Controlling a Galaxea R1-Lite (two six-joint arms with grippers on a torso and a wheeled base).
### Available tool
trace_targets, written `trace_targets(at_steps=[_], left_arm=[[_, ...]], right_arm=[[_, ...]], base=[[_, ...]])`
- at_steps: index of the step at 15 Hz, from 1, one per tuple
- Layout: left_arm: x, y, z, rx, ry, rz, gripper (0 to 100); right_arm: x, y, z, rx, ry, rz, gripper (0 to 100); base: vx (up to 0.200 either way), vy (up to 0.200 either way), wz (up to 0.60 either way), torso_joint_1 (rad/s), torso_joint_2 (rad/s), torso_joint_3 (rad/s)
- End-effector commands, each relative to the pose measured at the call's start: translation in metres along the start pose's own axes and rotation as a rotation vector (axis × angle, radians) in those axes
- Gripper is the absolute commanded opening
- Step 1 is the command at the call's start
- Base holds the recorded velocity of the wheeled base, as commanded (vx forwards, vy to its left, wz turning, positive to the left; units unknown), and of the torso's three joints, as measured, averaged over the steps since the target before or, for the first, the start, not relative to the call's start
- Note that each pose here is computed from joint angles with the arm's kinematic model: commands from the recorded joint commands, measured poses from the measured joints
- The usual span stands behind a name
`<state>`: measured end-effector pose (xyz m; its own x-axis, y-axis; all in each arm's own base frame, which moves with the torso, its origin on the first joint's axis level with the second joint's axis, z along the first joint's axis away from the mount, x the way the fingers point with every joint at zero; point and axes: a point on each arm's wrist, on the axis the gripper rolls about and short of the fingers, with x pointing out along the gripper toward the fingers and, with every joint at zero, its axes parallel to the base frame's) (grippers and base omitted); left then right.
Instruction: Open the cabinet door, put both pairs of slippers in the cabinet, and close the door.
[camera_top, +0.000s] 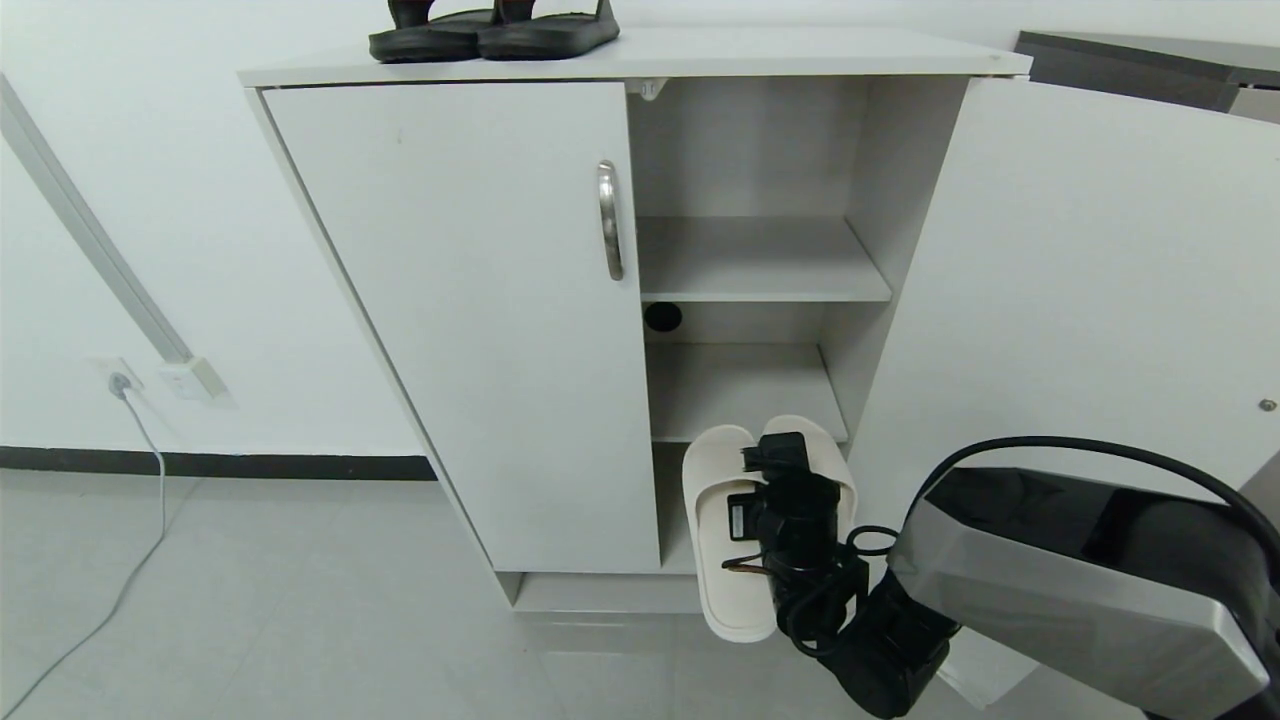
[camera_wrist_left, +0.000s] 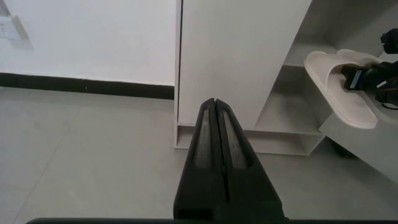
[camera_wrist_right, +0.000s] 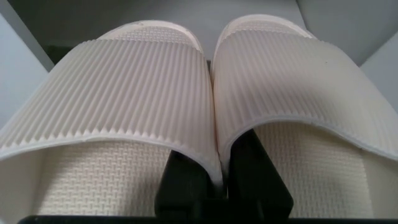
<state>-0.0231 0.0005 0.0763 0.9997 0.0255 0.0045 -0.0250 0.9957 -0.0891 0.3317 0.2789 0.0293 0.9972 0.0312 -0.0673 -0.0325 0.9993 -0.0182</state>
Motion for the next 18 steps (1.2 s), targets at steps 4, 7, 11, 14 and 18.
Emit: trace_targets(at_steps=[4,7,11,14,18], left_arm=[[0.0,0.0,0.0,0.0,0.001,0.001,0],[0.0,0.0,0.0,0.0,0.001,0.001,0],[0.0,0.0,0.0,-0.001,0.001,0.004,0],[0.0,0.0,0.0,-0.001,0.001,0.004,0],[0.0,0.0,0.0,-0.003,0.001,0.005,0]], right_arm=[[0.0,0.0,0.002,0.001,-0.002,-0.001,0],[0.0,0.0,0.001,0.001,-0.002,0.002,0],[0.003,-0.001,0.003,0.013,-0.007,0.016,0],[0.02,0.0,-0.004,0.017,-0.01,-0.005,0],[0.042,0.002,-0.002,0.015,-0.004,-0.03,0]], base=[[0.2,0.0,0.0,0.001,0.0,0.001],[0.2,0.0,0.0,0.002,0.0,0.004],[0.1,0.0,0.0,0.001,0.0,-0.001],[0.0,0.0,0.0,0.0,0.0,0.0],[0.0,0.0,0.0,0.0,0.0,0.0]])
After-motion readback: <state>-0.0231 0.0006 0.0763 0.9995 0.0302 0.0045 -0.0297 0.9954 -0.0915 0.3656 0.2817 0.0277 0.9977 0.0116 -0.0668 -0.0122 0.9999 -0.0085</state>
